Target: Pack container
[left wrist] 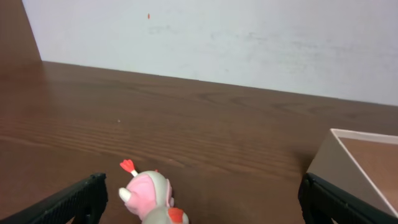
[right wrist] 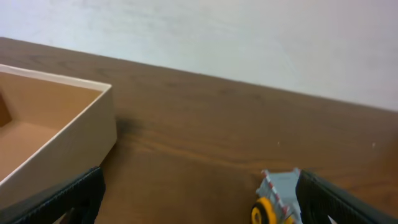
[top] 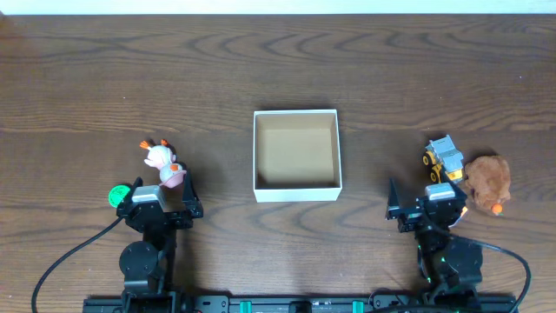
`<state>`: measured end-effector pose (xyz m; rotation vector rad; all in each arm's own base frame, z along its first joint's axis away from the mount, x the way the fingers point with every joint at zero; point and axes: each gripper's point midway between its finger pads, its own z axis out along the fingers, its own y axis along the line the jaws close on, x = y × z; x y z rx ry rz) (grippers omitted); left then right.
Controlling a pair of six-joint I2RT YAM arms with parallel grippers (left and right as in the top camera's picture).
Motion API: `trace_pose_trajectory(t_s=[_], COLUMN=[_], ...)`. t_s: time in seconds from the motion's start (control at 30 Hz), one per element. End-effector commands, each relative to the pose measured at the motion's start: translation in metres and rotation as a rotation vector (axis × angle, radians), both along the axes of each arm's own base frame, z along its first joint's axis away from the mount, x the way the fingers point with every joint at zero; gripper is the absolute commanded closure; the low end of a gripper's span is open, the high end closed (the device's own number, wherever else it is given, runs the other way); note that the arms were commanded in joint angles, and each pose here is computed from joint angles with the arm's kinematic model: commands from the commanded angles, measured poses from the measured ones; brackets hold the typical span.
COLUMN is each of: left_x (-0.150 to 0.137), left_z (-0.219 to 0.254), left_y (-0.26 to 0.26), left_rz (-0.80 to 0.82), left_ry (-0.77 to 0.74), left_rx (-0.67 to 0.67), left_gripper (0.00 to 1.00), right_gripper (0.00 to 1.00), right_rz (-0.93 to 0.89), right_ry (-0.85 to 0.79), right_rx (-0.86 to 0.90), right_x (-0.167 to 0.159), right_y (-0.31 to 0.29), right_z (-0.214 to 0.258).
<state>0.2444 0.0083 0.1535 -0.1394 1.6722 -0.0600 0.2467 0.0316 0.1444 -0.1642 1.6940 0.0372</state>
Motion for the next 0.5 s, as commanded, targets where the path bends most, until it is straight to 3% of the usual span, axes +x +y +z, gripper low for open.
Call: trace_pose_trajectory(t_s=[0.0, 0.17, 0.47], left_x=[-0.002, -0.002, 0.006], left_z=[-0.001, 0.02, 0.061], left_y=[0.001, 0.001, 0.001], left_rz=[0.012, 0.012, 0.013], left_ry=[0.019, 0.014, 0.152], left_rx=[-0.031, -0.031, -0.032], left_gripper=[0.02, 0.02, 0.02], right_gripper=[0.01, 0.01, 0.01], right_rz=[-0.028, -0.029, -0.019], right_ry=[0.024, 0.046, 0.173], right_rx=[0.052, 0.049, 0.034], right_x=[0.002, 0.006, 0.028], right_y=[-0.004, -0.003, 0.002], right_z=[0.004, 0.021, 0.061])
